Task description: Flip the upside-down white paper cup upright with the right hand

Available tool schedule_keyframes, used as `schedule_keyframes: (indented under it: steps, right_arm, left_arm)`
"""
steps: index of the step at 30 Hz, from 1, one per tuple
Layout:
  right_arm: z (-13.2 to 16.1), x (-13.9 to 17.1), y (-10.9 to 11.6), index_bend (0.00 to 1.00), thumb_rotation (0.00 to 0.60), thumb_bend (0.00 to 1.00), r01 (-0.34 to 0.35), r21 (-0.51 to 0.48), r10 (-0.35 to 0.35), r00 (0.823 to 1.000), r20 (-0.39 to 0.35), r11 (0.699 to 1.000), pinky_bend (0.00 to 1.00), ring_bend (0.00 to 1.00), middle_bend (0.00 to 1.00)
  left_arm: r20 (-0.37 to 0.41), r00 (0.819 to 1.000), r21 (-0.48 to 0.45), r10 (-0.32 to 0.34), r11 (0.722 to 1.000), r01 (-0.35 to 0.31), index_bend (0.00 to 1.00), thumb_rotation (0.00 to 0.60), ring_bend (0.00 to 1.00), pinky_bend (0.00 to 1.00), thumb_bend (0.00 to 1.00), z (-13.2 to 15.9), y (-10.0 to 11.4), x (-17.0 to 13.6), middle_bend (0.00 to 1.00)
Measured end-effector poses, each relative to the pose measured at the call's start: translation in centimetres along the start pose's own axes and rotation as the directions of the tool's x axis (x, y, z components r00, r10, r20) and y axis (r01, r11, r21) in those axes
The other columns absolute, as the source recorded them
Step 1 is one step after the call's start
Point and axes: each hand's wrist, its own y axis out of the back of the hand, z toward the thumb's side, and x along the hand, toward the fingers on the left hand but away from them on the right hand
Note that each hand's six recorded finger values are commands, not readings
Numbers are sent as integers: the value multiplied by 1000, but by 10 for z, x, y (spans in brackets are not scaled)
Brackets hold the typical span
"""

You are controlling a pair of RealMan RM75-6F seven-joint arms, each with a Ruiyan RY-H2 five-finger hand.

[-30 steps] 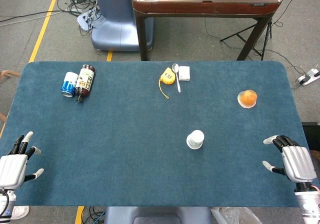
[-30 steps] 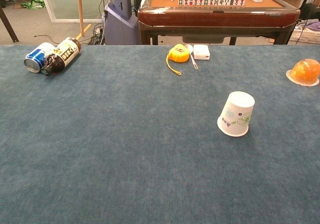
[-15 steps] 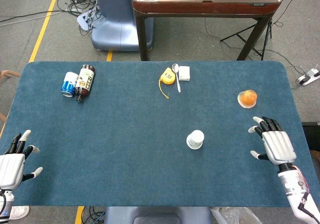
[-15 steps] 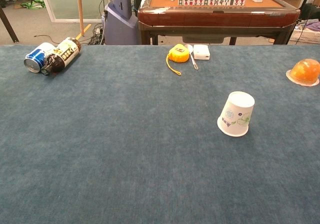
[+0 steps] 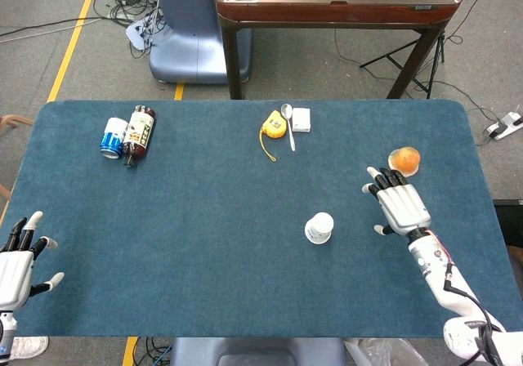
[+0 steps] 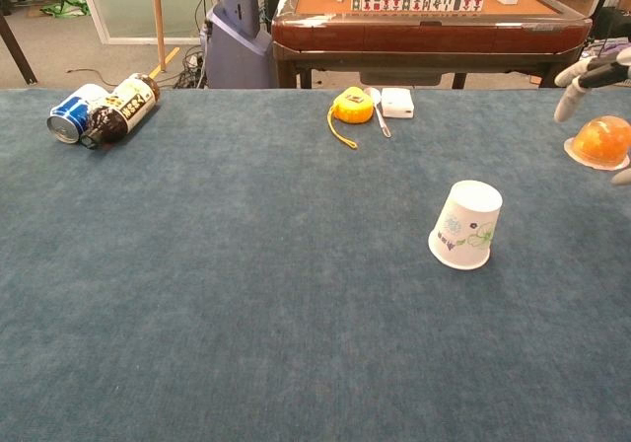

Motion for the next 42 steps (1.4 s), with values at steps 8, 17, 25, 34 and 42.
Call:
schedule_keyframes:
  steps: [8, 17, 25, 34, 42]
  right_arm:
    - [34, -23, -3, 205, 600, 0, -46, 18, 47, 998, -49, 999, 60, 0, 3]
    - [66, -32, -14, 205, 600, 0, -89, 48, 95, 986, -136, 995, 56, 0, 4]
    - [82, -38, -25, 205, 600, 0, -120, 58, 128, 976, -175, 991, 56, 0, 4]
    - [99, -44, -37, 240, 600, 0, -147, 56, 155, 966, -207, 988, 55, 0, 4]
    - [104, -47, -42, 332, 600, 5, -157, 51, 164, 963, -212, 986, 55, 0, 17]
  left_arm:
    - [-10, 1000, 4, 8, 1000, -8, 437, 600, 33, 390, 31, -3, 3, 0, 72]
    - [-18, 1000, 5, 7, 1000, -7, 437, 600, 33, 390, 30, -6, 4, 1, 72]
    - [-26, 1000, 5, 6, 1000, -6, 437, 600, 34, 390, 31, -8, 6, 0, 72]
    - [-35, 999, 1, 5, 1000, -5, 437, 600, 35, 390, 31, -10, 8, 0, 74]
    - [-41, 999, -7, 8, 1000, -9, 437, 600, 36, 390, 31, -12, 10, 0, 75]
